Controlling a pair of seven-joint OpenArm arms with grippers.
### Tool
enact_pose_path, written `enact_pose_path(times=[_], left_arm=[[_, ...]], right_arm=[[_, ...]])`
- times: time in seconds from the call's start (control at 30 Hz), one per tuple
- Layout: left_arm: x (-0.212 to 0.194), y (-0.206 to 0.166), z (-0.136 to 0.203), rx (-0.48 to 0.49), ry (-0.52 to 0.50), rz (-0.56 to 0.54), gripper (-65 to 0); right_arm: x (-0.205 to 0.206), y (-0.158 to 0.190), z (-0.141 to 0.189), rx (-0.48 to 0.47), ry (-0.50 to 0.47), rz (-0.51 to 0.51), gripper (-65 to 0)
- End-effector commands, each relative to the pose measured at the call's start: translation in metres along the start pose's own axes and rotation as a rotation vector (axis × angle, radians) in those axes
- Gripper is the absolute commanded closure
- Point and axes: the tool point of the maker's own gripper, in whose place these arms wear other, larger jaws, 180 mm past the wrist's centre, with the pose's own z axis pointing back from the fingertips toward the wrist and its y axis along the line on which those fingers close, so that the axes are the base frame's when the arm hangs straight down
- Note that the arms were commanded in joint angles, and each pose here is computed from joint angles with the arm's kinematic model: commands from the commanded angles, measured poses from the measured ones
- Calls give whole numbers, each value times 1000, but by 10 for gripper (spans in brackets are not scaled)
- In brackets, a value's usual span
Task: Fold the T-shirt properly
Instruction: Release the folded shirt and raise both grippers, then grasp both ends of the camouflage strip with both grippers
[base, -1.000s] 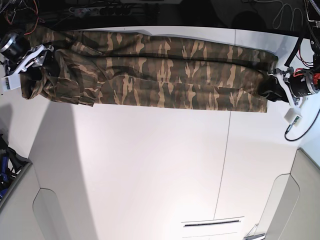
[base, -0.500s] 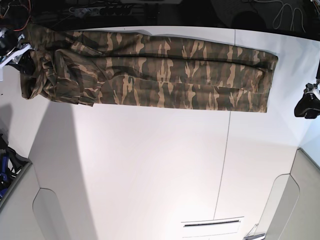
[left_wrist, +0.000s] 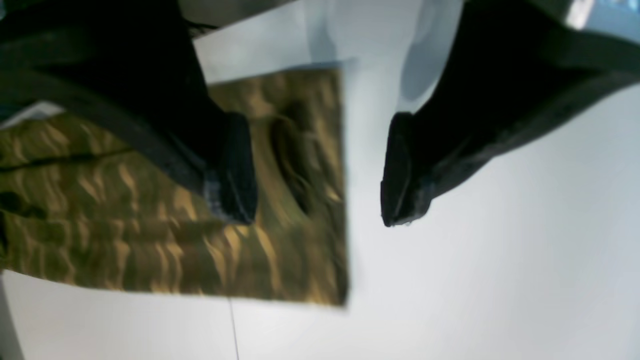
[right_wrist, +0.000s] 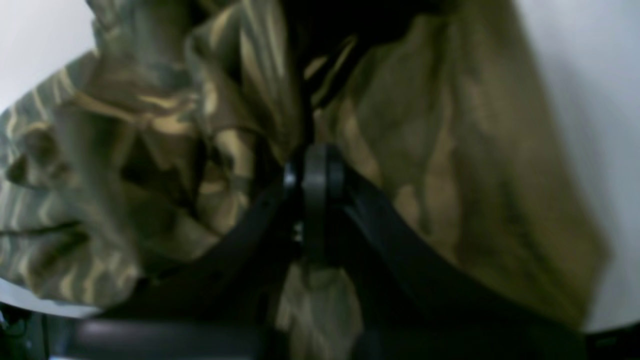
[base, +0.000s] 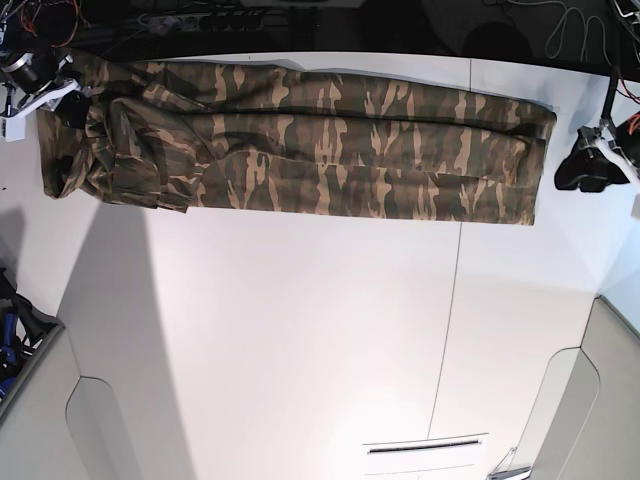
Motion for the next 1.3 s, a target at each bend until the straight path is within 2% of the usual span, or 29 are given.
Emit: enact_pose_path(times=[0.0,0.23,0.37,0.53,0.8,0.93,1.27], left_arm=[[12,-3,3,-14,-40,-20,-423],[4,-11,-4,-38,-47,11,-423],[-5,-15,-12,-38,-4,-11,-423],[-17,-10,-24,21,48,-84,-423],[-14,12,-21,138,49,-152,-423],[-19,16,-23,139,59,-133,-423],[-50,29,-28,115,100,-9,-423]], right_arm=[[12,2,-1,10,-32,26,0],[10,12,-35,41,26,43,0],[14,15,-49,61,28,17,0],[18,16,-53,71,21,7,0],[14,16,-53,71,42,7,0],[14,16,-53,72,41,7,0],[14,20,-53,89,45,-7,0]])
